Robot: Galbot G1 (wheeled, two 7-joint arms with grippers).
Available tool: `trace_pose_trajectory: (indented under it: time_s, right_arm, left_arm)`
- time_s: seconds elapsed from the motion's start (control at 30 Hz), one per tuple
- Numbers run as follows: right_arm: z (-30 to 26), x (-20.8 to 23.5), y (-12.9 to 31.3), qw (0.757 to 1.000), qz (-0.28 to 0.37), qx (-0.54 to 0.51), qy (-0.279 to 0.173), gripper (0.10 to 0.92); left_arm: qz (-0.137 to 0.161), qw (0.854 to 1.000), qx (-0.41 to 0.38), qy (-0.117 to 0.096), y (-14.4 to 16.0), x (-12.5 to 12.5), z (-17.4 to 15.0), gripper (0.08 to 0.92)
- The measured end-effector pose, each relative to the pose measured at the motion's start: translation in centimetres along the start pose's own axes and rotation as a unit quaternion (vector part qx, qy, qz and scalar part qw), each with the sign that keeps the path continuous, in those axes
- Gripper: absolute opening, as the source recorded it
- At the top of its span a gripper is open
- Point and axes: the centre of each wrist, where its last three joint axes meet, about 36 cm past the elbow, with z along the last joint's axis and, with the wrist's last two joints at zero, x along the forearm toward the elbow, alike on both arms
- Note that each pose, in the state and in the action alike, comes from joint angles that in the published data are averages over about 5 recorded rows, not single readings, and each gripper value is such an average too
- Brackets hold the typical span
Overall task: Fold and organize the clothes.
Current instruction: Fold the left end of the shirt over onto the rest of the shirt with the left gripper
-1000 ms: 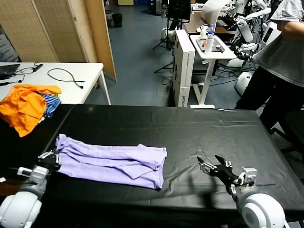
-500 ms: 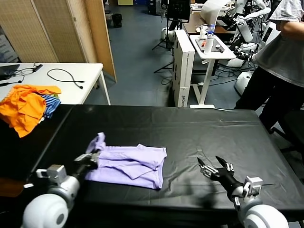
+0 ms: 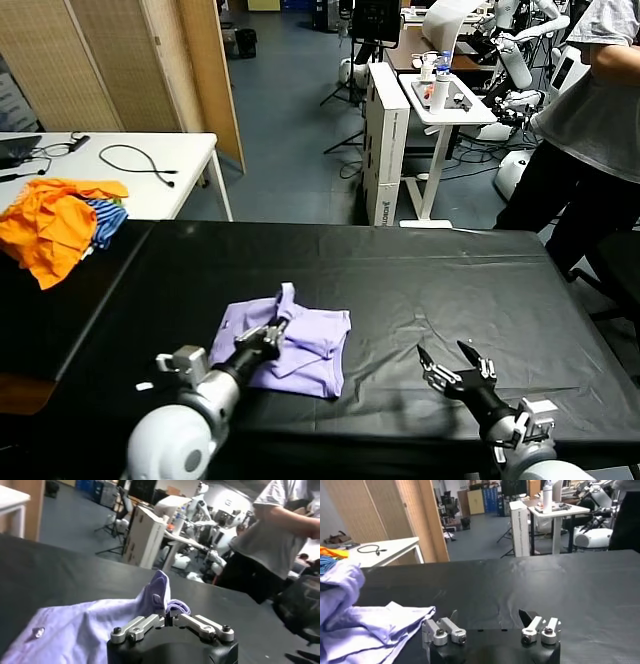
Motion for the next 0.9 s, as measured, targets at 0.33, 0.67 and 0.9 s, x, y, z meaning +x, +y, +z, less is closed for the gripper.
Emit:
trace_pose_trajectory:
  time_s: [0.33,0.67,0.9]
  right_arm:
    - [-0.3,-0.2,0.3,1.000,-0.008,0.007,-0.002,0.907]
    - [-1.0,-1.0,0.6,0.999,-0.037,0.026,0.007,0.907]
    - [-1.0,-2.6,1.0,0.997,-0.070,0.021,0.026,0.907]
  left_arm:
    - [-0.006,1.000,-0.007,0.014,-0.9,-1.6,1.9,0.188]
    - [-0.024,0.999,-0.016,0.018,-3.2,-2.5,4.7,0.467]
    - [-0.023,1.000,-0.018,-0.007,-3.5,-1.6,3.6,0.855]
